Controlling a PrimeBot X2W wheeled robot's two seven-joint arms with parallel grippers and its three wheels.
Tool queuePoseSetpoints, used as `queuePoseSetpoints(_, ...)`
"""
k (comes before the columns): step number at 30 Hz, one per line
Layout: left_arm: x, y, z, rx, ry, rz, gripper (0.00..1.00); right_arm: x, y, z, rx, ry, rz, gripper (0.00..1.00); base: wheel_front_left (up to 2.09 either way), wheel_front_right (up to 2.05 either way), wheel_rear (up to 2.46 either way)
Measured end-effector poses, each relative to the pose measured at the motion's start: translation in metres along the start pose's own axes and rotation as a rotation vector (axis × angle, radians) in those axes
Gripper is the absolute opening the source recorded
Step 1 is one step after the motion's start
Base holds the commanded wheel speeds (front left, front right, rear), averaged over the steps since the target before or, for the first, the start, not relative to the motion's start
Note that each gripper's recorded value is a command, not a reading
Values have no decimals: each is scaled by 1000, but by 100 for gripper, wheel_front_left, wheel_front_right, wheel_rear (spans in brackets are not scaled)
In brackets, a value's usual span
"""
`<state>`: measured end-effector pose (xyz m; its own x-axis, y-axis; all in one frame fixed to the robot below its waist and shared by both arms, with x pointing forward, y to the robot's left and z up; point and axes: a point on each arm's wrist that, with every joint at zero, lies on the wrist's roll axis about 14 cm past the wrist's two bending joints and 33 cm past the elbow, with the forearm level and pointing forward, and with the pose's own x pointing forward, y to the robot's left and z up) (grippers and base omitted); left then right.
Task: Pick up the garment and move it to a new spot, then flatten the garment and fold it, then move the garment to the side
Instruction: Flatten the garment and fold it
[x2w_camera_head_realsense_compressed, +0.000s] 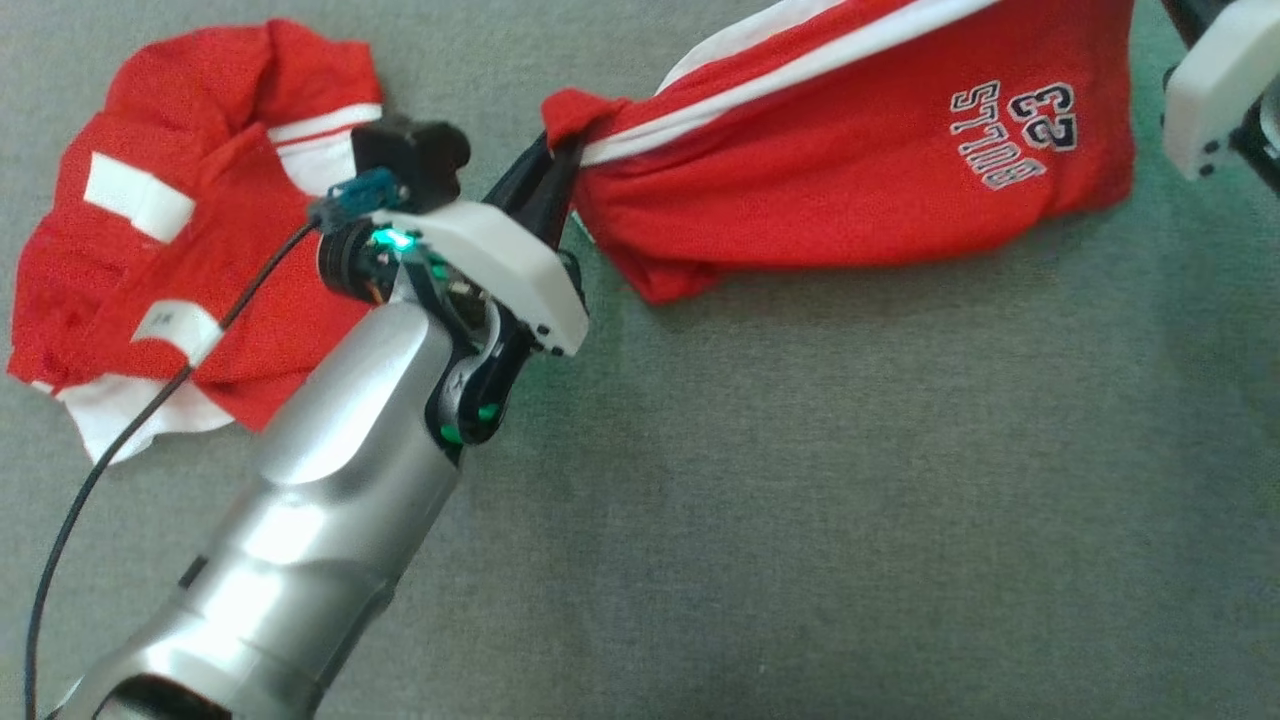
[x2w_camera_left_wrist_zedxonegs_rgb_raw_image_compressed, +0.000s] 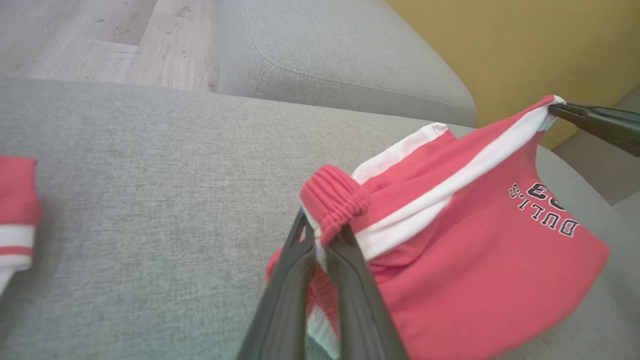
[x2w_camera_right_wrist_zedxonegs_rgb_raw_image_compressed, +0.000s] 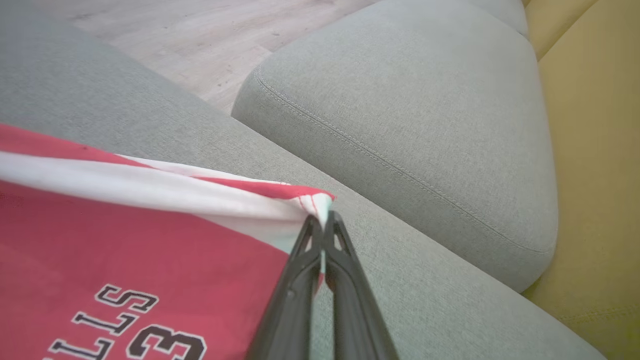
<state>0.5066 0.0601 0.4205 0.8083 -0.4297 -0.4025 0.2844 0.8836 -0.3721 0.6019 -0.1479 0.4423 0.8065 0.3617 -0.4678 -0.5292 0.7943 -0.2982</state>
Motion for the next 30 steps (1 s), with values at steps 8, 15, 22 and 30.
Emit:
queuePoseSetpoints(8, 13, 15, -12, -8, 38, 21, 0, 36, 8, -9, -25, 13, 25, 0, 0, 0, 0)
queuePoseSetpoints(15, 17, 21, -15, 7, 44, 37, 100, 44, 1, -7, -5, -15, 7, 100, 0, 0, 0)
queuePoseSetpoints(22, 11, 20, 18, 21, -99, 54, 100, 30, -13, 15, 46, -117, -48, 100, 0, 0, 0)
queuePoseSetpoints(30, -26, 24, 77, 54, -359, 77, 100, -11, -16, 58, 102, -294, -94, 100, 0, 0, 0)
